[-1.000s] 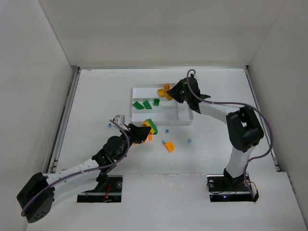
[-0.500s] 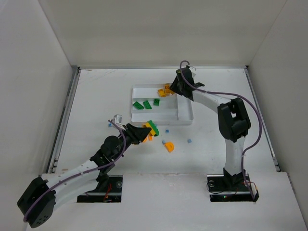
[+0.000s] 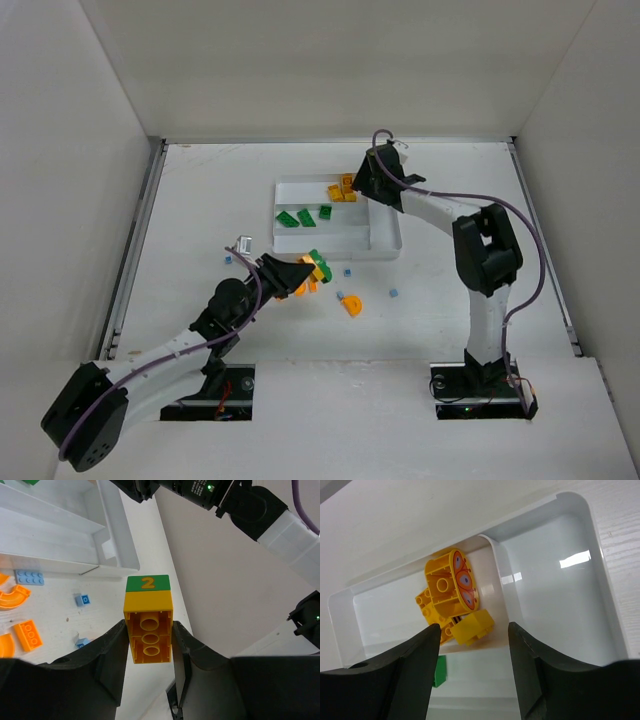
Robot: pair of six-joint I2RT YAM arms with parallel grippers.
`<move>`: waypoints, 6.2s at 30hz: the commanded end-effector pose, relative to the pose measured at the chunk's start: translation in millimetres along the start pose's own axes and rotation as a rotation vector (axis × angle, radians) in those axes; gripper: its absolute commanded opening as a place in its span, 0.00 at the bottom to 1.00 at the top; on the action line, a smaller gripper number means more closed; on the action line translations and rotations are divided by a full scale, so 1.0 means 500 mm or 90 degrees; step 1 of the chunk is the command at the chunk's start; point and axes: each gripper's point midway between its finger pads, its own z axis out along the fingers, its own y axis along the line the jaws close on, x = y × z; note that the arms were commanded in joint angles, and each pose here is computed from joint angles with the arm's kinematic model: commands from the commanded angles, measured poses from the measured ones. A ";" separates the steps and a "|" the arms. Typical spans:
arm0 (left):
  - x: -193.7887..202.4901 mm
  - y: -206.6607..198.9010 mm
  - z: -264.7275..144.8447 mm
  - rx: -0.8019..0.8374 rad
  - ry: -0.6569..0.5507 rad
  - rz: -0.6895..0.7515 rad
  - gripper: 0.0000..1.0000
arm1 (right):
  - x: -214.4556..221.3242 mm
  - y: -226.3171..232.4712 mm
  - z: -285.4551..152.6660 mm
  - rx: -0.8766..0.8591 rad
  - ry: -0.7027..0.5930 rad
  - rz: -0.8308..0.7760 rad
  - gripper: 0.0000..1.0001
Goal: Sort the legos into containers by color
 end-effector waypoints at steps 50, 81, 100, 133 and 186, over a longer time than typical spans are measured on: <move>-0.110 -0.169 0.013 0.225 -0.049 -0.182 0.21 | 0.204 0.206 -0.625 -0.777 0.114 0.280 0.59; -0.099 -0.068 0.003 0.142 -0.050 -0.142 0.20 | 0.167 0.158 -0.519 -0.587 0.025 0.150 0.41; -0.073 -0.013 0.011 0.087 -0.035 -0.100 0.21 | 0.139 0.048 -0.190 -0.152 0.041 -0.135 0.44; -0.029 -0.133 0.065 0.222 0.030 -0.116 0.22 | 0.167 0.153 -0.501 -0.613 0.055 0.135 0.89; -0.073 -0.171 0.042 0.262 -0.012 -0.117 0.22 | 0.122 0.127 -0.515 -0.718 0.038 0.302 0.40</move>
